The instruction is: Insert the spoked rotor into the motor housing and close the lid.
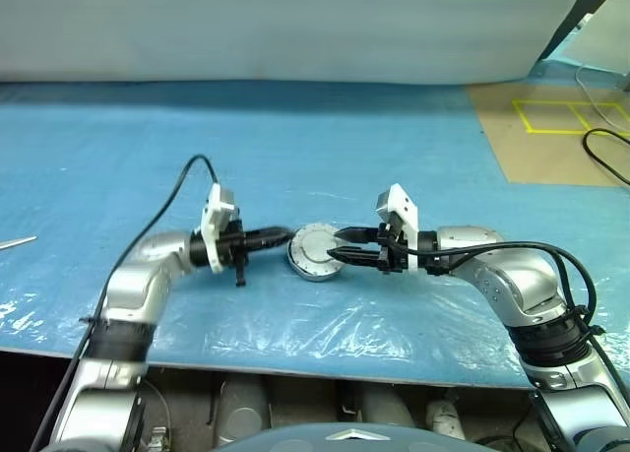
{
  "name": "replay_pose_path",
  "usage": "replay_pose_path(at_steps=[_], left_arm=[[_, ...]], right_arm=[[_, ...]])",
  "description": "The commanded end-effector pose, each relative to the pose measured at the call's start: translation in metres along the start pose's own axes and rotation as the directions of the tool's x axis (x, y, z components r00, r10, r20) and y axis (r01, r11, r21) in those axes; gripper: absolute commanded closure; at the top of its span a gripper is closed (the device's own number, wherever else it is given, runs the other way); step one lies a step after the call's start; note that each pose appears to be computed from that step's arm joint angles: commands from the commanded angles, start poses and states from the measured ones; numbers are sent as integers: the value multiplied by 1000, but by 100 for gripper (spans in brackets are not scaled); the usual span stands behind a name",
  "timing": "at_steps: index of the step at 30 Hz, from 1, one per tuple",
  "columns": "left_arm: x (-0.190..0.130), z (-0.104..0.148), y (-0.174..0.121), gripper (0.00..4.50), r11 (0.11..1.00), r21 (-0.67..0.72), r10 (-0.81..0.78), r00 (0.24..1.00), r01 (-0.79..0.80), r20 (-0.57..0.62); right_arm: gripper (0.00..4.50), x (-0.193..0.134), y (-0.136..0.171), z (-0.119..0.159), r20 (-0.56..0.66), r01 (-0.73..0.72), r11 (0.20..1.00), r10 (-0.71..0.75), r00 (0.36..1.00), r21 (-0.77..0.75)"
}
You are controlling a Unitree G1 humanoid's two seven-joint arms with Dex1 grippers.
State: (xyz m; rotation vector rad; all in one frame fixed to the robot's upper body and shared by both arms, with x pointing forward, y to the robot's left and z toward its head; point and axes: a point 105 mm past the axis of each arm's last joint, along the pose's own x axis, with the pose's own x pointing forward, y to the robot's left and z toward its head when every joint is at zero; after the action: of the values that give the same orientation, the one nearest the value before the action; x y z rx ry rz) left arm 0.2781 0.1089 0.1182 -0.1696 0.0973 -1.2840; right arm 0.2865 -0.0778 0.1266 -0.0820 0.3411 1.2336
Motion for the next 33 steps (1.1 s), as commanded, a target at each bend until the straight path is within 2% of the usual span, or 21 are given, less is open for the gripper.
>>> replay_pose_path(at_steps=[1, 3, 4, 10, 14, 19, 27, 33], left_arm=[[-7, 20, -7, 450, 995, 82, 48, 998, -50, 36], [-9, 20, -5, 450, 994, 84, 68, 997, -71, 31], [-11, 21, -4, 450, 993, 88, 79, 996, -82, 28], [-24, 14, -2, 450, 982, 154, 115, 993, -108, -39], [-33, 4, -3, 450, 977, 181, 128, 988, -111, -83], [-35, 3, -2, 450, 970, 205, 150, 986, -131, -76], [-39, -10, -8, 450, 972, 197, 153, 982, -129, -113], [-37, -11, -11, 450, 972, 202, 148, 982, -122, -119]], right_arm=[[85, 4, 6, 16, 55, -65, 998, 67, 996, -26], [18, 6, 4, 17, 55, -77, 997, 78, 995, -25], [3, 8, 5, 14, 41, -89, 996, 90, 995, -31], [3, 21, 7, -2, -39, -148, 987, 146, 989, -59], [3, 32, -6, -3, -58, -94, 985, 86, 995, -143], [3, 34, -6, 5, -50, -114, 972, 106, 993, -205], [3, 35, -8, -14, -129, -128, 965, 101, 987, -230], [3, 41, -12, -16, -127, -107, 961, 77, 989, -256]])
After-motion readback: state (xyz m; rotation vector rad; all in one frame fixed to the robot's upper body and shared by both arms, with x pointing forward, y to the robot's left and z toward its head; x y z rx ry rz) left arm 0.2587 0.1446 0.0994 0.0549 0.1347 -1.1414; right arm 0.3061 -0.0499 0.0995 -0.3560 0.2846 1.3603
